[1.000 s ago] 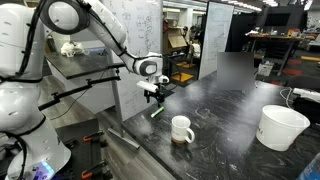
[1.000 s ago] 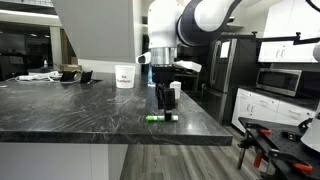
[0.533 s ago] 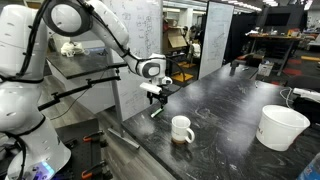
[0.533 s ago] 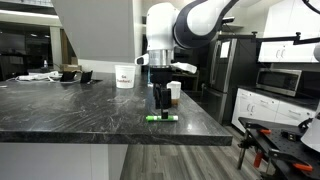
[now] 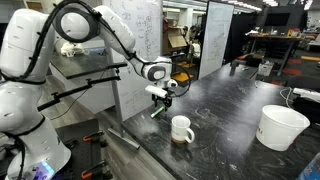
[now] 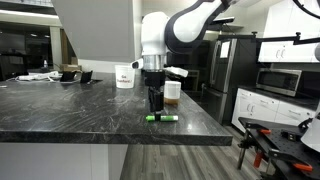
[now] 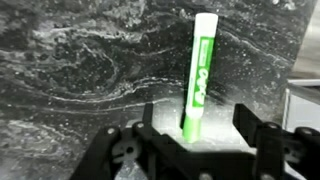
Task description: Pick up the pen from the table and put it in the mug cup.
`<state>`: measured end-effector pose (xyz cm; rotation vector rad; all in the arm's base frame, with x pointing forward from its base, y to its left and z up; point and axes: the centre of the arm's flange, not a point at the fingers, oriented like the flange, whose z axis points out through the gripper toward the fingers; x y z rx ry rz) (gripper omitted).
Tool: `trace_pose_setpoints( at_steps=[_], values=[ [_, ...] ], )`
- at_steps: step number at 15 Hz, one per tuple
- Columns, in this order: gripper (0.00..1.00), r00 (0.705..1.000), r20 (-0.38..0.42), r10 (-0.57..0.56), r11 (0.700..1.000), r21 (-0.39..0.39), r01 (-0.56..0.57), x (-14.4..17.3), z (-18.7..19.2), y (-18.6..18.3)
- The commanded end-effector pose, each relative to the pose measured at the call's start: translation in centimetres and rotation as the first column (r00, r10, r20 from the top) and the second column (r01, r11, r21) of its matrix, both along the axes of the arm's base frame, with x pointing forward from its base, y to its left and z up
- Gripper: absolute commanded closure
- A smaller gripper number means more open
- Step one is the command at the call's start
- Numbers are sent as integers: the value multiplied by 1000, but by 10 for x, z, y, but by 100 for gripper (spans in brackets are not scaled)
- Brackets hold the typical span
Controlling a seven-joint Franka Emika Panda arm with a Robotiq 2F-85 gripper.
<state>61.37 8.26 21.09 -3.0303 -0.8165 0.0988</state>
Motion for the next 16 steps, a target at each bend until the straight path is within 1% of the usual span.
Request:
trace_pose_setpoints(
  at_steps=[1, 4, 5, 6, 7, 9, 10, 12, 14, 16],
  values=[
    [33, 1000, -6, 23, 999, 25, -23, 13, -6, 1],
    [57, 1000, -5, 21, 999, 25, -21, 17, -10, 1],
    [66, 1000, -1, 17, 1000, 22, -17, 18, -9, -1],
    [73, 1000, 0, 12, 1000, 21, -12, 19, -7, -4],
    [81, 1000, 0, 9, 1000, 22, -9, 19, -5, -6],
    [95, 1000, 5, 5, 1000, 30, -5, 17, 0, -10],
    [100, 1000, 9, -3, 1000, 31, 3, 16, 2, -11],
    [95, 1000, 16, -19, 999, 34, 18, 13, 9, -20],
    [95, 998, 31, -48, 998, 44, 46, 7, 21, -34],
    [95, 996, 55, -67, 995, 73, 63, -2, 38, -56]
  ],
)
